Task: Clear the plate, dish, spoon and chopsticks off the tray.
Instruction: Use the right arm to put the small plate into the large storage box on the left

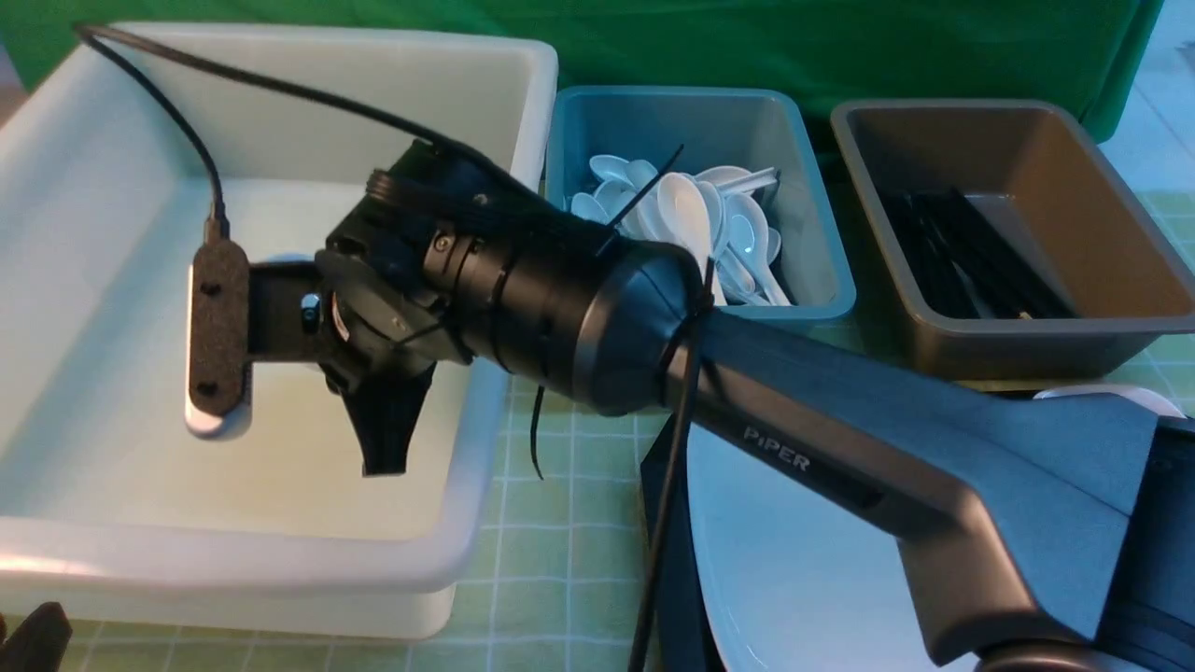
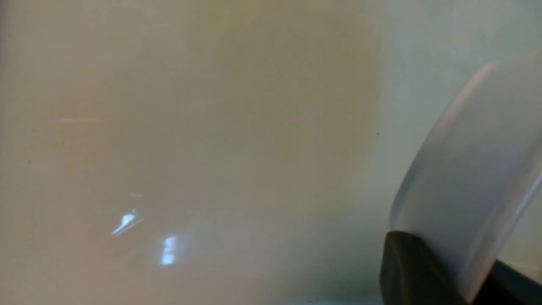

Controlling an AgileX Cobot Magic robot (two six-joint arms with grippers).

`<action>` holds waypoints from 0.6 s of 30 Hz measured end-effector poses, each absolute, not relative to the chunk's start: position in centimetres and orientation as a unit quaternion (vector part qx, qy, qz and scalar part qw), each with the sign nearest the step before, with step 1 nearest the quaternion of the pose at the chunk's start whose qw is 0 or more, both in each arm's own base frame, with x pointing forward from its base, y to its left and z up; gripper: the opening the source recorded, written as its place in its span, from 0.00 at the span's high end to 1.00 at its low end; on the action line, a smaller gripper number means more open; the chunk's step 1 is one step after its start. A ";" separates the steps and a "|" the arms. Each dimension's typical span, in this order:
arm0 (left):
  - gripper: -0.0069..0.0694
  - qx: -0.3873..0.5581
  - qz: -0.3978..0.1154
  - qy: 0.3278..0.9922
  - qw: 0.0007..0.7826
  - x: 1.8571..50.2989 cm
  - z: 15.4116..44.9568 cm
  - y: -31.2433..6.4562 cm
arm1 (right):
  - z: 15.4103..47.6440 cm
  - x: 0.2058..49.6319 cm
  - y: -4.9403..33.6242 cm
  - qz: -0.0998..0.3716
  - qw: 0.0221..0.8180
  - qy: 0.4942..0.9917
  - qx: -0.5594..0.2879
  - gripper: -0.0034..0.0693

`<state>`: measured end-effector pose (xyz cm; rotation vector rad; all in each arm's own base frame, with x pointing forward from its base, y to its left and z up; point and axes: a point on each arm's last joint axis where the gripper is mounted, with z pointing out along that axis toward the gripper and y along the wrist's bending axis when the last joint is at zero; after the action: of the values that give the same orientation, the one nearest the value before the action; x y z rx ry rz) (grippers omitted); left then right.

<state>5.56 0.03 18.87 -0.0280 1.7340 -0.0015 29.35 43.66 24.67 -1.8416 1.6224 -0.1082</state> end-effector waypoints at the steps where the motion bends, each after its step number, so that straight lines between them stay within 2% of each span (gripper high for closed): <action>1: 0.62 -0.012 -0.001 0.762 0.647 5.6 18.9 0.0 | 24.6 29.4 43.7 -0.042 0.335 0.622 -0.706 0.91; 10: 0.62 -0.012 -0.001 0.762 0.647 5.6 18.9 0.0 | 23.2 29.3 43.9 -0.046 0.323 0.615 -0.718 0.87; 18: 0.62 -0.012 -0.001 0.762 0.647 5.6 18.9 0.0 | 20.8 28.8 43.4 -0.056 0.284 0.606 -0.741 0.64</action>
<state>5.56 0.03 18.87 -0.0280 1.7340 -0.0015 28.83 43.42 20.75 -1.9824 1.6231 -0.1512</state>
